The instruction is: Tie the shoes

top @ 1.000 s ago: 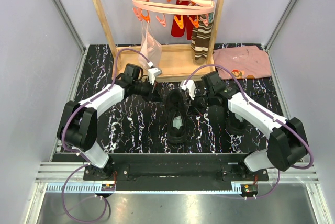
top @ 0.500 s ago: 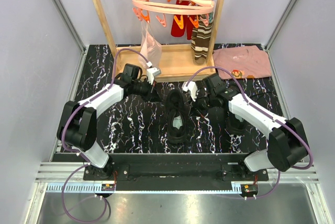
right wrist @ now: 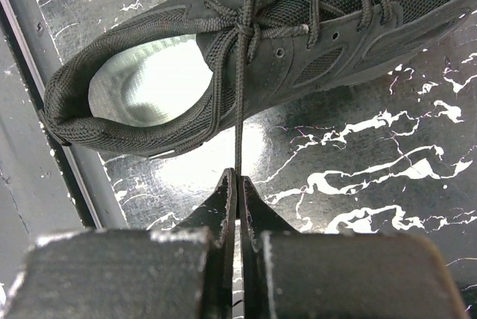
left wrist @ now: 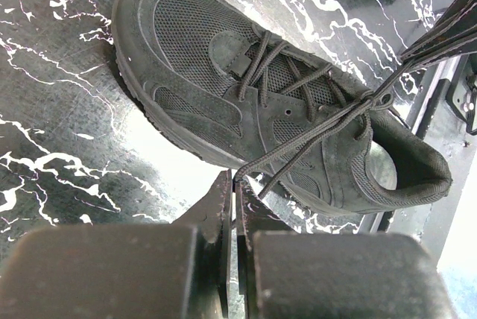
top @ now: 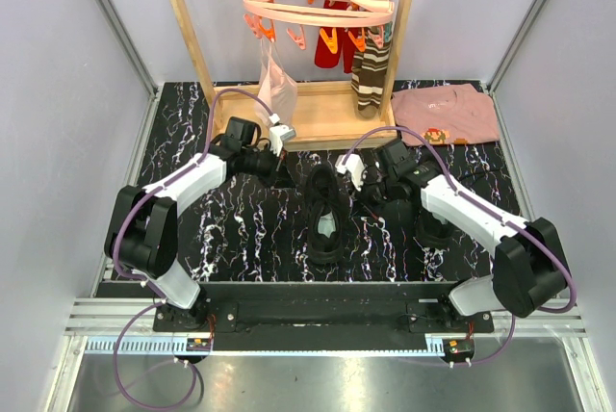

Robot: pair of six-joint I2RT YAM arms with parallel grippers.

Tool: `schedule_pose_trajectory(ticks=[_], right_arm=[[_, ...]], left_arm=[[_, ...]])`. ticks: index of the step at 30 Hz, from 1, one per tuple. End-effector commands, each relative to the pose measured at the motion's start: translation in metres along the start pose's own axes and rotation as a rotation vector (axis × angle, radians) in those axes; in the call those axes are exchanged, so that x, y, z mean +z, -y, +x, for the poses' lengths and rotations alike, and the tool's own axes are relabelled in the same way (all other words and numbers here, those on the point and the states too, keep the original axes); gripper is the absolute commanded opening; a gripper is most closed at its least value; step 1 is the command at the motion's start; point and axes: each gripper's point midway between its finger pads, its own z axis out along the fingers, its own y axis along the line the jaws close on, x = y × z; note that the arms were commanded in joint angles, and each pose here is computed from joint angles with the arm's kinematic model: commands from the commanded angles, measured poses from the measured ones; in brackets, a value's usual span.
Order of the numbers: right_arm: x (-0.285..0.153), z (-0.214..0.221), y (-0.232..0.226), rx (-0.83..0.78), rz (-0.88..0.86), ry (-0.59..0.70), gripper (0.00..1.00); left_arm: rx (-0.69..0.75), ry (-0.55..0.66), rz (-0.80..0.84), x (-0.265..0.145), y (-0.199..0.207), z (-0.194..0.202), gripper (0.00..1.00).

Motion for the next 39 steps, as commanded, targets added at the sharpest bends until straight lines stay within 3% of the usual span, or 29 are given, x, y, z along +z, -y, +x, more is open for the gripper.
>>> schedule_pose_trajectory(ticks=[1,10,15,17,18,20,21,27,28,30,31,33,35,39], right_arm=[[-0.011,0.03,-0.001,0.036,0.03,-0.095,0.0],[-0.006,0.034,0.002,0.035,0.02,-0.108,0.0],[-0.002,0.003,0.005,0.068,-0.016,-0.035,0.0],[-0.004,-0.018,0.008,0.067,-0.022,0.018,0.07],[-0.002,-0.026,0.01,0.075,-0.02,0.04,0.17],[-0.004,-0.043,0.01,0.055,-0.022,0.072,0.32],[-0.005,-0.048,0.009,0.05,-0.029,0.085,0.48],[-0.053,-0.096,0.001,-0.017,0.048,0.234,0.94],[-0.061,-0.102,0.001,-0.015,0.068,0.255,1.0],[-0.081,-0.119,0.004,0.027,0.13,0.303,1.0],[-0.092,-0.128,0.007,0.045,0.157,0.332,1.0],[-0.11,-0.132,0.018,0.142,0.224,0.367,1.0],[-0.127,-0.133,0.024,0.233,0.263,0.407,1.0],[-0.152,-0.1,0.053,0.399,0.403,0.408,1.0]], left_arm=[[0.068,0.039,-0.125,-0.012,-0.033,-0.02,0.0],[0.058,0.025,-0.145,-0.012,-0.04,-0.014,0.0],[0.095,0.047,-0.046,-0.007,-0.01,-0.023,0.0],[0.131,0.06,-0.03,-0.004,0.007,-0.031,0.0],[0.125,0.069,-0.027,-0.002,0.013,-0.034,0.02],[0.128,0.09,-0.028,-0.001,0.025,-0.041,0.13],[0.13,0.102,-0.028,-0.001,0.028,-0.045,0.26],[0.183,0.198,-0.107,-0.04,0.044,-0.072,0.66],[0.189,0.212,-0.114,-0.047,0.047,-0.076,0.68],[0.206,0.241,-0.125,-0.069,0.06,-0.084,0.78],[0.192,0.25,-0.145,-0.079,0.058,-0.087,0.92],[0.157,0.246,-0.186,-0.1,0.059,-0.087,0.99],[0.108,0.268,-0.261,-0.126,0.047,-0.09,0.99],[-0.024,0.2,-0.392,-0.164,0.023,-0.064,0.99]])
